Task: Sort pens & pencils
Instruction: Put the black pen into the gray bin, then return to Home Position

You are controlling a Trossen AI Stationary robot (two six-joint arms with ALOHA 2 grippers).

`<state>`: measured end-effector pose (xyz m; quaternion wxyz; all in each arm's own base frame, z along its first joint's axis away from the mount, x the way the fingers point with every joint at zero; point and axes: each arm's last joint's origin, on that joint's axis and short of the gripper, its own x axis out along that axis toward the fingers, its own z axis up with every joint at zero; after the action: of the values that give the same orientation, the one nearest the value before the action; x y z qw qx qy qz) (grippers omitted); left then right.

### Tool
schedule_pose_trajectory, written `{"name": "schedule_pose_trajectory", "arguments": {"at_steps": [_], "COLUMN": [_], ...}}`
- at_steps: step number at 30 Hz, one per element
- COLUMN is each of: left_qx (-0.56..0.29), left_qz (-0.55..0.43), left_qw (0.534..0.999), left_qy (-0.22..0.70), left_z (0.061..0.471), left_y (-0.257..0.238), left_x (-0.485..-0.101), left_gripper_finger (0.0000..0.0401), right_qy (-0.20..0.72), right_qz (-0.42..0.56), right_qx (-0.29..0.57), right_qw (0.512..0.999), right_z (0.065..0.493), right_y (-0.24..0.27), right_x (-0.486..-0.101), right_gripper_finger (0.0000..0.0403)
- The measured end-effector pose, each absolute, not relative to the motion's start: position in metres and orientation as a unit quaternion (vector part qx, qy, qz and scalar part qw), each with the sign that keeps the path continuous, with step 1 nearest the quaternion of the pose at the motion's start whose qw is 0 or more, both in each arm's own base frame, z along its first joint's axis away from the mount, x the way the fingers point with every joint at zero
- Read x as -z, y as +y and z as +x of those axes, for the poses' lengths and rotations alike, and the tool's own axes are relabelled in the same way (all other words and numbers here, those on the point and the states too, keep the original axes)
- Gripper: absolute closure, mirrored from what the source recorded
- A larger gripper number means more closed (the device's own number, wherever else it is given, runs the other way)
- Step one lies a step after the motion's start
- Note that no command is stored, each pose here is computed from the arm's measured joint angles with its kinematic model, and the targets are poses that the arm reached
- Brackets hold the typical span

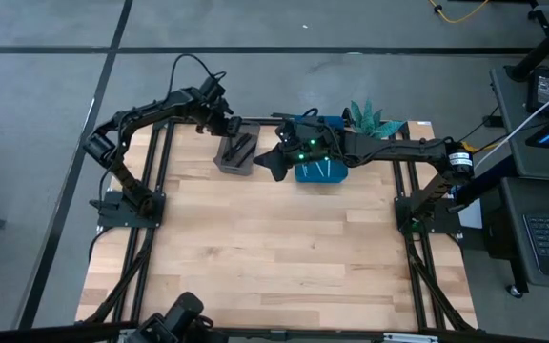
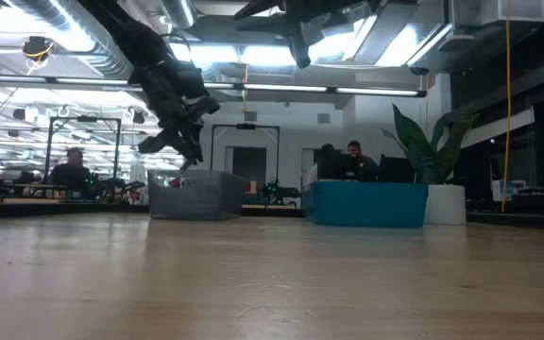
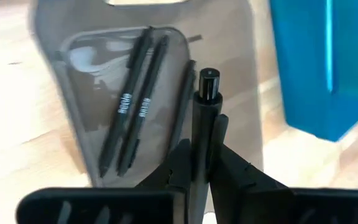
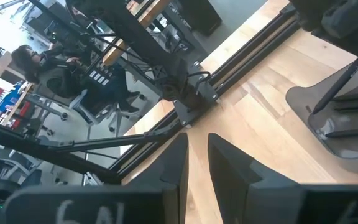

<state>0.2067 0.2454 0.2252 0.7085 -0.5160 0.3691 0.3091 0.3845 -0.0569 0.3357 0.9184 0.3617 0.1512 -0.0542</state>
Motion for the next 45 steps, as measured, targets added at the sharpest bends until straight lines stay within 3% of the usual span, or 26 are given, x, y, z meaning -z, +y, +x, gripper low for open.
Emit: {"name": "schedule_pose_trajectory", "arguments": {"at_steps": [7, 15, 21, 26, 32, 36, 41, 45], "left_qx": [-0.293, -0.278, -0.231, -0.258, -0.264, -0.242, -0.166, -0.067], "left_qz": [-0.518, -0.525, -0.467, -0.37, -0.316, -0.276, -0.226, -0.198], "left_qw": [0.719, 0.726, 0.791, 0.834, 0.877, 0.906, 0.946, 0.972], "left_qy": [0.359, 0.347, 0.323, 0.318, 0.246, 0.21, 0.165, 0.111], "left_z": [0.209, 0.212, 0.219, 0.21, 0.169, 0.145, 0.128, 0.127], "left_y": [0.246, 0.248, 0.226, 0.176, 0.102, 0.058, 0.022, -0.001], "left_x": [-0.227, -0.233, -0.297, -0.36, -0.416, -0.429, -0.435, -0.442], "left_gripper_finger": [0.0303, 0.0293, 0.0292, 0.0292, 0.0291, 0.0291, 0.0291, 0.0291], "right_qy": [0.151, 0.152, 0.211, 0.225, 0.155, 0.108, 0.121, 0.128], "right_qz": [0.362, 0.362, 0.353, 0.355, 0.308, 0.214, 0.068, 0.029], "right_qx": [0.054, 0.054, 0.083, 0.092, 0.031, 0.007, 0.004, -0.015], "right_qw": [0.918, 0.918, 0.908, 0.903, 0.938, 0.971, 0.99, 0.991], "right_z": [0.385, 0.385, 0.379, 0.376, 0.364, 0.351, 0.324, 0.309], "right_y": [-0.057, -0.057, -0.059, -0.06, -0.035, 0.008, 0.068, 0.112], "right_x": [-0.336, -0.336, -0.324, -0.322, -0.379, -0.43, -0.466, -0.466], "right_gripper_finger": [0.034, 0.034, 0.034, 0.034, 0.034, 0.034, 0.034, 0.034]}}
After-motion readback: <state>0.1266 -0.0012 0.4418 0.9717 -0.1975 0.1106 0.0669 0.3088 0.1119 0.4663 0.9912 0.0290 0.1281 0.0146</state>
